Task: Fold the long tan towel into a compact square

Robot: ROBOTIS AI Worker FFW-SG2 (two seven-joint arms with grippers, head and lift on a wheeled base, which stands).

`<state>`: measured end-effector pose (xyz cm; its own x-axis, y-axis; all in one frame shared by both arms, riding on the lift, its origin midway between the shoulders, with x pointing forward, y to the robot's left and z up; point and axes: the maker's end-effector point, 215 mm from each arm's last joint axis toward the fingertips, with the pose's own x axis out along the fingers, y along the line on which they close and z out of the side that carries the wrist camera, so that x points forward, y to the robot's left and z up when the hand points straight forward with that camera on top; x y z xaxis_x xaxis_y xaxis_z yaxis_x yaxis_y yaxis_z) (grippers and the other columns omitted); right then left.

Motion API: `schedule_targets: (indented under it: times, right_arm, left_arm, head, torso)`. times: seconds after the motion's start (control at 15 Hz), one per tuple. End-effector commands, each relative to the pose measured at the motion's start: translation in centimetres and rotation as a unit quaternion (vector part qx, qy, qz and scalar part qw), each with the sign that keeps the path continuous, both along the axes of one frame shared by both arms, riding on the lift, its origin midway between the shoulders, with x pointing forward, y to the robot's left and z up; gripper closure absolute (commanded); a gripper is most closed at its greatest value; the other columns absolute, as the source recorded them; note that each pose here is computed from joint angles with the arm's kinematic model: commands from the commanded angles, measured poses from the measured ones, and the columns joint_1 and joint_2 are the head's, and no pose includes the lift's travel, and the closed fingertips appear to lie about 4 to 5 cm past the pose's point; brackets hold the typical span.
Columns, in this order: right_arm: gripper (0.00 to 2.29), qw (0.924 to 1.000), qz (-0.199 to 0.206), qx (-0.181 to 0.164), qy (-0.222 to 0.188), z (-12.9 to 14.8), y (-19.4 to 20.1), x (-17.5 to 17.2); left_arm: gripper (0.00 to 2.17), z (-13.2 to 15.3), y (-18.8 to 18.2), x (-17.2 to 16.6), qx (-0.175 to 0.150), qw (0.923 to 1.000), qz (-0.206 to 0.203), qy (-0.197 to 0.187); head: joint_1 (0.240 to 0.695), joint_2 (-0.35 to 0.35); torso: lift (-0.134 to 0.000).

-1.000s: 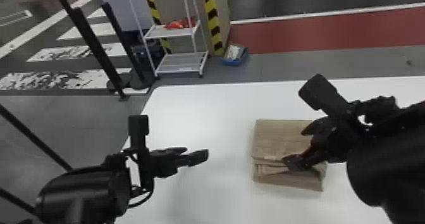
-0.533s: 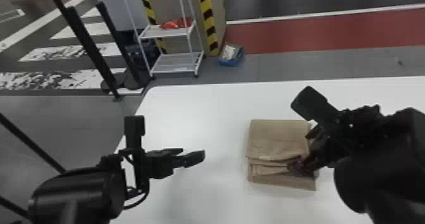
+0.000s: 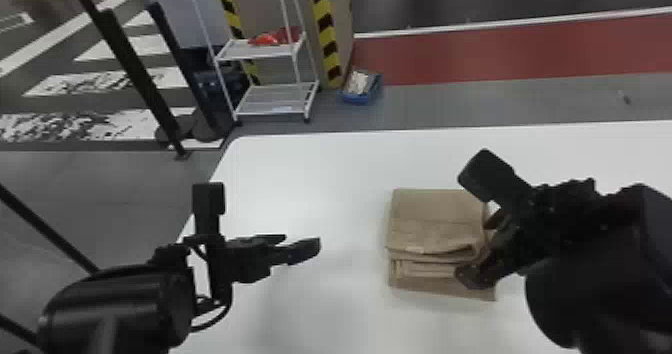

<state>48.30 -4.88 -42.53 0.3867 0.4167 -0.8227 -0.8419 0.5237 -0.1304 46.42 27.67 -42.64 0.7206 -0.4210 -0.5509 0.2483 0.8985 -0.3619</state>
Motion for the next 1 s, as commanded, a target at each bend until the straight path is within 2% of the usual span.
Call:
schedule_targets:
  times: [0.0,0.13,0.2,0.33,0.53,0.67,0.8,0.93]
  right_arm:
    - [0.12,0.9989,-0.015,0.029,-0.034,3.6,-0.4,1.7]
    - [0.12,0.9979,-0.032,0.023,-0.052,4.4,-1.6,3.1]
    - [0.11,0.9975,-0.042,0.007,-0.057,3.4,-2.4,3.7]
    - [0.12,0.9979,-0.046,-0.015,-0.044,1.0,-3.1,3.7]
    - [0.12,0.9996,-0.020,-0.018,-0.012,-1.1,-1.7,1.6]
    - [0.12,0.9994,-0.026,-0.007,-0.021,0.2,-1.8,1.7]
    - [0.12,0.9957,-0.066,0.026,-0.059,3.7,-3.7,3.8]
    - [0.11,0.9839,-0.129,0.061,-0.107,7.7,-6.8,5.9]
  left_arm:
    - [0.08,0.0,0.0,0.0,0.000,1.0000,0.000,0.000]
    - [0.08,0.1,0.0,0.0,0.000,1.0000,-0.001,-0.001]
    - [0.08,0.1,0.0,0.0,0.000,1.0000,-0.001,-0.001]
    - [0.08,0.2,-0.1,0.1,0.000,1.0000,-0.001,-0.002]
    - [0.08,0.1,0.0,0.0,0.000,1.0000,0.000,-0.001]
    - [0.08,0.2,0.2,0.0,0.001,1.0000,0.002,-0.002]
    - [0.08,0.4,0.1,0.1,0.001,1.0000,0.001,-0.003]
    - [0.08,0.7,-0.3,-0.1,-0.003,1.0000,0.003,0.000]
  head:
    - [0.695,0.263]
    - [0.695,0.258]
    - [0.695,0.245]
    - [0.695,0.229]
    - [0.695,0.219]
    - [0.695,0.234]
    - [0.695,0.241]
    - [0.695,0.215]
  torso:
    - [-0.125]
    - [-0.125]
    - [-0.125]
    - [-0.125]
    - [-0.125]
    - [-0.125]
    - [-0.125]
    - [-0.125]
